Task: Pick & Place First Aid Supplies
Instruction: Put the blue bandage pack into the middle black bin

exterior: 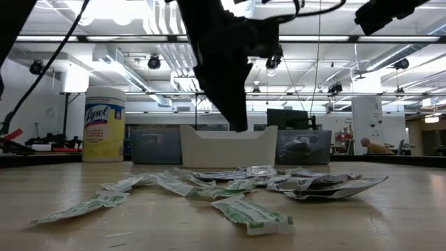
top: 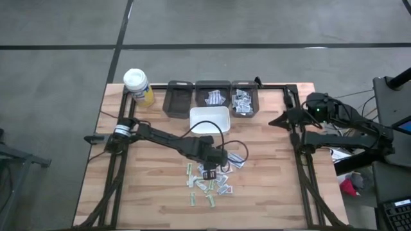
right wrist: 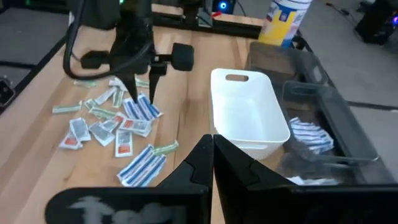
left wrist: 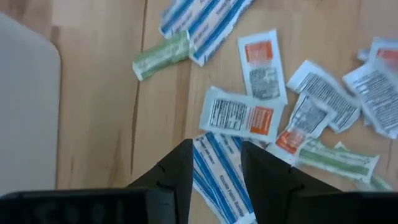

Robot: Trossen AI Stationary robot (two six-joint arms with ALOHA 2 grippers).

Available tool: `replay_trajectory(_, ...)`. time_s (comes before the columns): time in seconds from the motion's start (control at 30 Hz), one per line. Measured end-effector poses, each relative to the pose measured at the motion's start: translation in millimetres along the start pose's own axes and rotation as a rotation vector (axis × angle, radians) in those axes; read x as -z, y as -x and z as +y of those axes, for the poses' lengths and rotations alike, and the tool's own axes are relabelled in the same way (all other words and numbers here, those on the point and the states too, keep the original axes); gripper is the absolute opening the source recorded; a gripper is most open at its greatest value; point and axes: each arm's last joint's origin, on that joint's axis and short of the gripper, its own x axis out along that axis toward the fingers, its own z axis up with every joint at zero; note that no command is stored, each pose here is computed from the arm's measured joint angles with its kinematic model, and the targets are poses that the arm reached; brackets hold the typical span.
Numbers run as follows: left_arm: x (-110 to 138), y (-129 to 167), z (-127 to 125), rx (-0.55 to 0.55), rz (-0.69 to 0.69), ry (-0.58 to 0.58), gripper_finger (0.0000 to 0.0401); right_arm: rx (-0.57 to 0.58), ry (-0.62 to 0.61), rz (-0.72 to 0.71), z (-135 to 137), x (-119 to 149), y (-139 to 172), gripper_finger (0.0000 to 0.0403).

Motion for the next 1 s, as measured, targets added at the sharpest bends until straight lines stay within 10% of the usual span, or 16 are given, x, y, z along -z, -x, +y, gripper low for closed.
replay_trajectory(1.0, 19, -37, 18, 0.053, -0.009, -0.037, 0.0128, -0.037, -0.068, -0.069, 5, 19, -2, 0.0008)
